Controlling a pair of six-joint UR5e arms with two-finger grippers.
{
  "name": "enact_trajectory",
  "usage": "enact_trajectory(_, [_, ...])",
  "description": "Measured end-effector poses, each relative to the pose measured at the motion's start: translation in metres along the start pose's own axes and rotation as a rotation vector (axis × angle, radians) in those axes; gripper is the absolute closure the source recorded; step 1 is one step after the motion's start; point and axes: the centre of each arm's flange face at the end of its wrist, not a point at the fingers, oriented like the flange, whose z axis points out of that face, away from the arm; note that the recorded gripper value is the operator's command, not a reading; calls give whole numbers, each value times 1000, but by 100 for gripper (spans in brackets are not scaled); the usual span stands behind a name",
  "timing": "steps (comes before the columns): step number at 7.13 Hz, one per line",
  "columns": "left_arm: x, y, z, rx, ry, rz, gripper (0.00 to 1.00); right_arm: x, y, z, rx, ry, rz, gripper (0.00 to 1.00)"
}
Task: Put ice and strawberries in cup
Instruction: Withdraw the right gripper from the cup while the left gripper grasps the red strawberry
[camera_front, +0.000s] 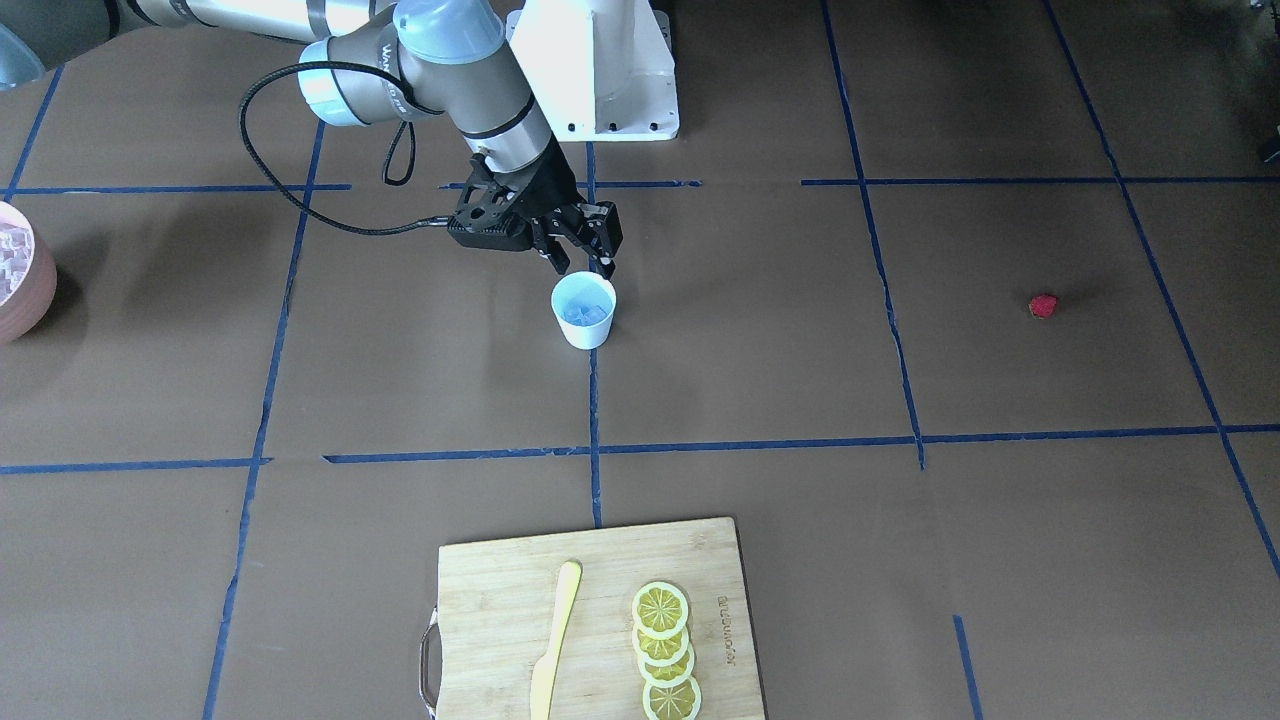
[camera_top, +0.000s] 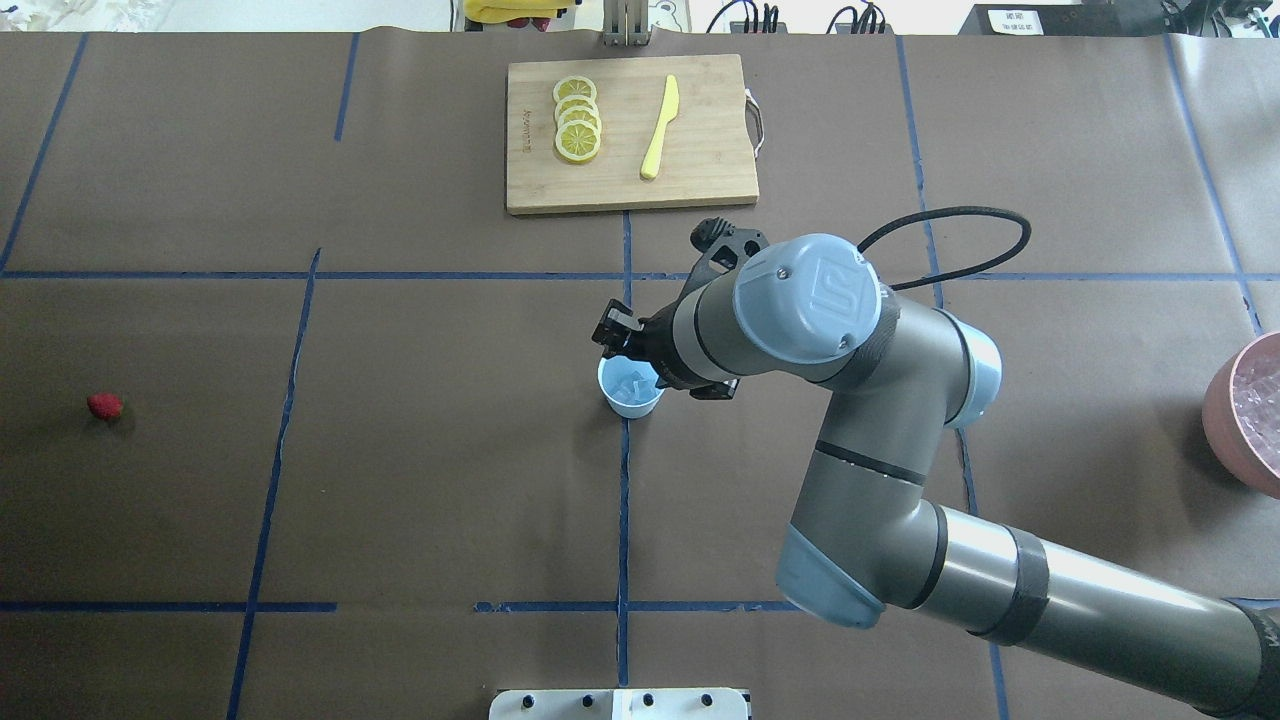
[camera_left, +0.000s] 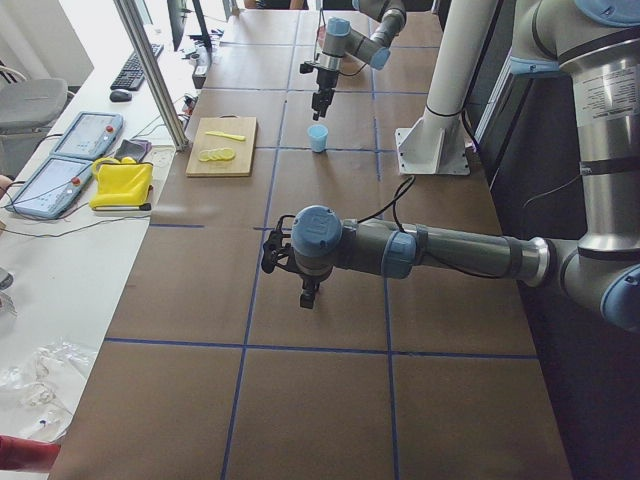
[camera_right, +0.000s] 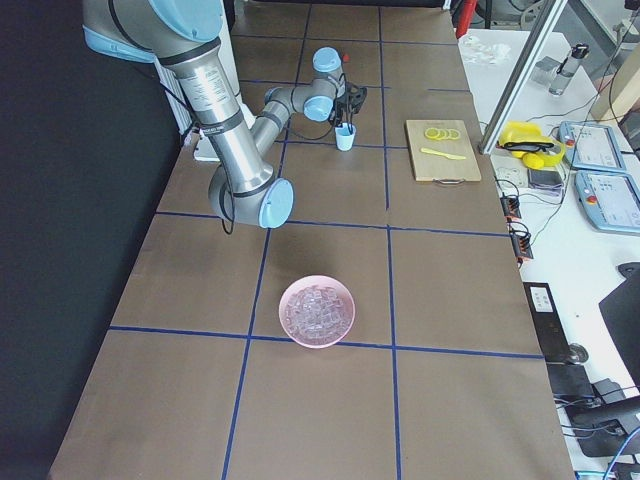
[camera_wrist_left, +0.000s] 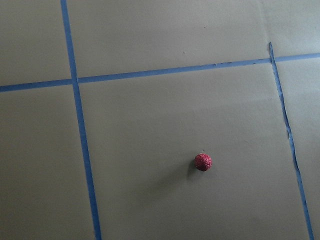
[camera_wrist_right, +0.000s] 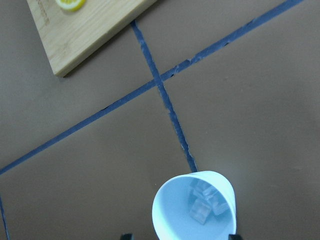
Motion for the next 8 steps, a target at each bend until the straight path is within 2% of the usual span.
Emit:
enact_trajectory(1, [17, -14, 18, -32, 0, -10, 0, 22, -27, -31, -4, -5, 23, 0])
enact_trajectory(3, [34, -32, 62, -53, -61, 2, 3, 70, -70, -79, 6, 3, 60, 0])
enact_trajectory(5, [42, -47, 141, -43, -139, 14, 0, 100, -91, -96, 14, 25, 51, 0])
enact_trajectory(6, [48, -44, 174, -39, -169, -35, 0, 105, -95, -98, 16, 31, 49, 0])
enact_trajectory(8, [66, -33, 218, -67, -196, -131, 1, 109, -97, -98, 18, 37, 49, 0])
